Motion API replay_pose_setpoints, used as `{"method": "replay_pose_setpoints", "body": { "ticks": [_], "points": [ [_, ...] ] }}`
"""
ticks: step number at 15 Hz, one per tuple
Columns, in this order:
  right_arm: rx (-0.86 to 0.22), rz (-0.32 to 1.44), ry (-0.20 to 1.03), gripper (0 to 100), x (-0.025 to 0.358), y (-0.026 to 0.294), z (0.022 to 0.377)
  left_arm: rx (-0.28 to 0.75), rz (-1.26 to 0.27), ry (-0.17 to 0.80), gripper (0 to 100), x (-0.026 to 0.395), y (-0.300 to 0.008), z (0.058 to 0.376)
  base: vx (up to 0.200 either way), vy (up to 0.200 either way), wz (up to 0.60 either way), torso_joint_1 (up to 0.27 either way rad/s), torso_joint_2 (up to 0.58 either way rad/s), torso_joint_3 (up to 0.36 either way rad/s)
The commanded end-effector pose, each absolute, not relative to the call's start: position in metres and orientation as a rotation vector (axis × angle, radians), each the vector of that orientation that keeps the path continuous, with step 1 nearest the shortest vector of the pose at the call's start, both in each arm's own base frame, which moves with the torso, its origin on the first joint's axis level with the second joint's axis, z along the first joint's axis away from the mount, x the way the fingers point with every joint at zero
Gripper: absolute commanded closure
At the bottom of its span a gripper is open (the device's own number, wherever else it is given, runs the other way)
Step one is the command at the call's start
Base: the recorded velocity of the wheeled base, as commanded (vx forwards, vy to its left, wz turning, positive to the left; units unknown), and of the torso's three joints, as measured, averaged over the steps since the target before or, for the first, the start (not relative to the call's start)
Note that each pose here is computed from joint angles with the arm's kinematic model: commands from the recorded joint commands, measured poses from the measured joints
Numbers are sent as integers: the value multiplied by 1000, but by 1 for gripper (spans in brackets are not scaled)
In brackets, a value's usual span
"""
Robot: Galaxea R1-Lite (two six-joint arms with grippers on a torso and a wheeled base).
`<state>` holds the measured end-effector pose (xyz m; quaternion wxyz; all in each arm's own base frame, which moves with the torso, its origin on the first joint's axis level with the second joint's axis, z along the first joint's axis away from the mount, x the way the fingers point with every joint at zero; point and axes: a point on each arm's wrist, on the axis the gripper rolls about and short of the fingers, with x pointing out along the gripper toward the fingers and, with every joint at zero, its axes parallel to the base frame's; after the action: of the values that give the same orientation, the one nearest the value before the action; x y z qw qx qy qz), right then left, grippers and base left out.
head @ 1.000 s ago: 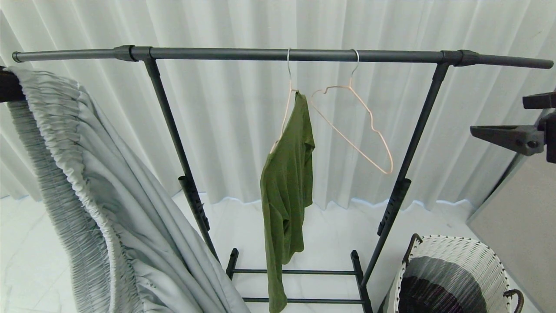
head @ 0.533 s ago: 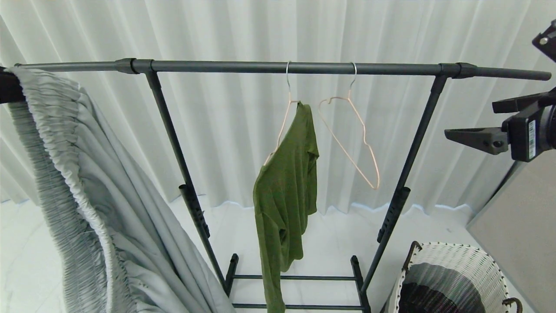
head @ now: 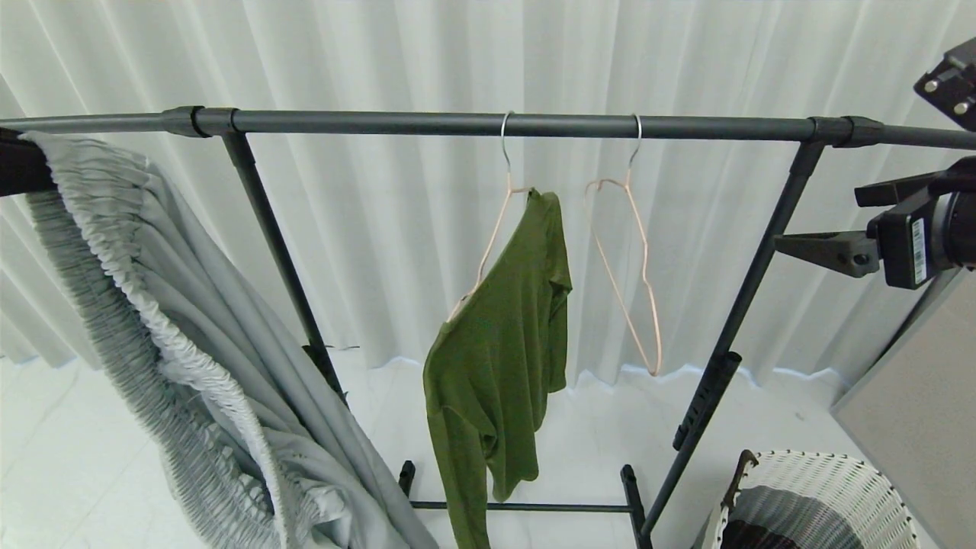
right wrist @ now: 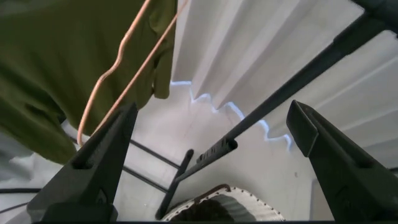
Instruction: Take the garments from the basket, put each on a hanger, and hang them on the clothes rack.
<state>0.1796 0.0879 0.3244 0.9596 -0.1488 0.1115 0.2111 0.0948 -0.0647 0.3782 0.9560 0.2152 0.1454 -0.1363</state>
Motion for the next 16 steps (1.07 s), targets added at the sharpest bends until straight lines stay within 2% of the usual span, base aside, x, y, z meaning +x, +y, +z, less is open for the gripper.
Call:
{"method": "replay_pose_setpoints", "body": {
  "ticks": [1, 2, 6, 11, 16],
  "points": [
    [-302, 430, 227, 0, 180, 88, 324, 437, -276, 296, 100, 95, -65, 378, 0, 0, 0, 0, 0, 0],
    [-304, 429, 228, 0, 180, 88, 324, 438, -276, 297, 100, 95, -65, 378, 0, 0, 0, 0, 0, 0],
    [-303, 429, 230, 0, 181, 89, 324, 439, -276, 298, 100, 96, -65, 378, 0, 200, 0, 0, 2, 2],
    [-285, 433, 251, 0, 186, 93, 320, 440, -277, 301, 100, 96, -66, 377, 0, 0, 0, 0, 0, 0],
    [-173, 512, 292, 0, 197, 130, 318, 440, -277, 299, 100, 96, -66, 377, 0, 0, 0, 0, 0, 0]
  ]
}}
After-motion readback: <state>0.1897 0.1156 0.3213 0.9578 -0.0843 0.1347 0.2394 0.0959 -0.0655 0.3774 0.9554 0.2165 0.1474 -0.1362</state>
